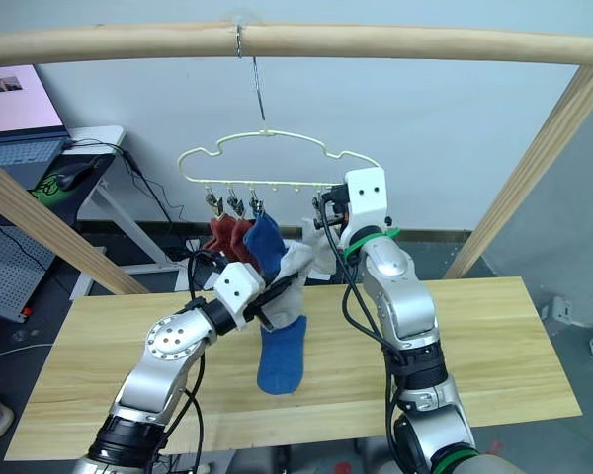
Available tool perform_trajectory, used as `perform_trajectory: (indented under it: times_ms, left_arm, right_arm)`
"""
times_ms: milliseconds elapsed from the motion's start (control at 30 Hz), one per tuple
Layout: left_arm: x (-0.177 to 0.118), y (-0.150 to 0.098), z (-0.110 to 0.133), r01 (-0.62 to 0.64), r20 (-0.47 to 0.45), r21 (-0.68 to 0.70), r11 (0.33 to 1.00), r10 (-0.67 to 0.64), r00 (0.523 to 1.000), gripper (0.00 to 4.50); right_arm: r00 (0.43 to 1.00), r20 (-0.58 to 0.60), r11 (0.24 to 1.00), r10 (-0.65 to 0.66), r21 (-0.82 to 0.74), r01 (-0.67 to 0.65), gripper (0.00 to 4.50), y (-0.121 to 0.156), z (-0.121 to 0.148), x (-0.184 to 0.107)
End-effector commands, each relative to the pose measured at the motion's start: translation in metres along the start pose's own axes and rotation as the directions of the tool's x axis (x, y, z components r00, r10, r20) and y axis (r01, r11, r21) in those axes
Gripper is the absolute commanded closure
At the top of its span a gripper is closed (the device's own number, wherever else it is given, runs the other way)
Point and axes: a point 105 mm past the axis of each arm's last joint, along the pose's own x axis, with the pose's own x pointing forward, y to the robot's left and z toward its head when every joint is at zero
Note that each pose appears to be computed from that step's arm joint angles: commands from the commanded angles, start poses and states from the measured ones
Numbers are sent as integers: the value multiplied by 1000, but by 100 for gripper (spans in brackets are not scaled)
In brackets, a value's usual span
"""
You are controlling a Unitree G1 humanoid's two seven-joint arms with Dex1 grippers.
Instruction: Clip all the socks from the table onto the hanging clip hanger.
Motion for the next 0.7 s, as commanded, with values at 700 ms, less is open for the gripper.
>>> perform_trajectory:
  times_ms: [700]
  left_arm:
    - [65,-7,18,-38,83,132,991,27,996,447]
  right_arm:
    - [994,90,998,57,17,-58,450,18,37,-4]
